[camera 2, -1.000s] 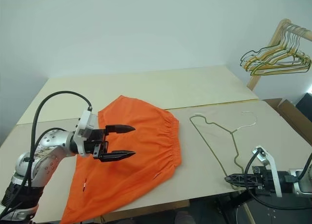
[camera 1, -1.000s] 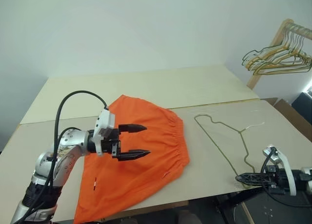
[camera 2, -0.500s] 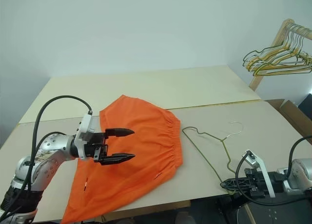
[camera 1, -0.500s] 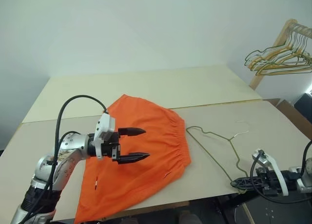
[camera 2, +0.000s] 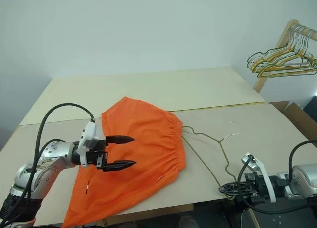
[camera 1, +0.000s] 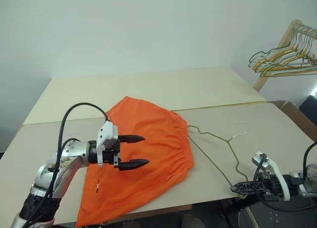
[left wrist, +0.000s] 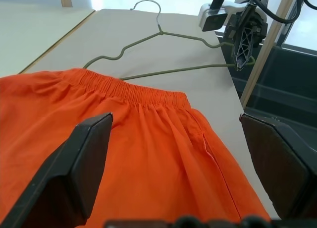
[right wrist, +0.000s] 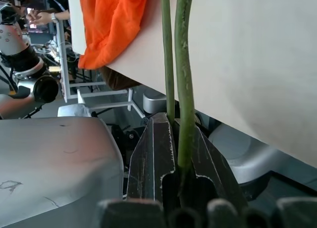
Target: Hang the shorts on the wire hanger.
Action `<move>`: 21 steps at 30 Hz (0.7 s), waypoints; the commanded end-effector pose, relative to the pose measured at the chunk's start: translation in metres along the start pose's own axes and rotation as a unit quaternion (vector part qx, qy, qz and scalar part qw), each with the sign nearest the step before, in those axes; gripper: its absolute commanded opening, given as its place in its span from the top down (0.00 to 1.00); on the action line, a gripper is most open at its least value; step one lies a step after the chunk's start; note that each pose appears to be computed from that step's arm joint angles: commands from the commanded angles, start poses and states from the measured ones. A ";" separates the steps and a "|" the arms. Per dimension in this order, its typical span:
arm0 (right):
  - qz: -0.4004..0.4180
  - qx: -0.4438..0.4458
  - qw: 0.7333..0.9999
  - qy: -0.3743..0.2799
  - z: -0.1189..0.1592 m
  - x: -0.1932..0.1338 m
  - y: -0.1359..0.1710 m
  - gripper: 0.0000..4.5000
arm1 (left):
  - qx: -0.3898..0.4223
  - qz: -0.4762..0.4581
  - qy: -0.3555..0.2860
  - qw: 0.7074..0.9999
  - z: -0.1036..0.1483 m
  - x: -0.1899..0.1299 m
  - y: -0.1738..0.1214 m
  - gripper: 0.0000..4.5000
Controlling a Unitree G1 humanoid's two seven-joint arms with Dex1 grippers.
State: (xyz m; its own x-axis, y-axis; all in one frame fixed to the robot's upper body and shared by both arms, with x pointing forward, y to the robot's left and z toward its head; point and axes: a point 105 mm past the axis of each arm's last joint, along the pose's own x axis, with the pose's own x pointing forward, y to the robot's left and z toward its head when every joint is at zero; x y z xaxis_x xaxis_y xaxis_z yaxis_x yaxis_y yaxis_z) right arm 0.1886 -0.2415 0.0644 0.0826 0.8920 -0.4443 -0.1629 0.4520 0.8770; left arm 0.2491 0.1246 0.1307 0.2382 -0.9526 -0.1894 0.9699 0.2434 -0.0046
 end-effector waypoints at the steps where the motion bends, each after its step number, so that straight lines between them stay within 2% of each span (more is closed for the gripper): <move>1: 0.022 -0.004 1.000 0.003 0.009 0.002 0.009 1.00 | 0.020 0.005 0.004 1.000 0.002 0.001 0.000 0.01; 8: -0.007 -0.015 1.000 0.011 0.023 0.010 -0.005 1.00 | 0.025 0.021 0.005 0.999 0.000 0.006 0.002 0.01; 21: -0.011 -0.038 0.998 0.047 0.058 0.020 -0.003 1.00 | 0.022 0.044 -0.001 0.999 -0.006 0.009 -0.003 0.01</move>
State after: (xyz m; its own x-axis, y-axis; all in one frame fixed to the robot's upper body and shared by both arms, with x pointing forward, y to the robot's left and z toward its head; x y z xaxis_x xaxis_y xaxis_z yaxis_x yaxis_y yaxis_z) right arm 0.2438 -0.2277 0.0543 0.0045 0.8580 -0.5136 -0.2001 0.5040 0.8402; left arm 0.2490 0.1197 0.1147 0.3203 -0.9256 -0.2017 0.9452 0.3265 0.0031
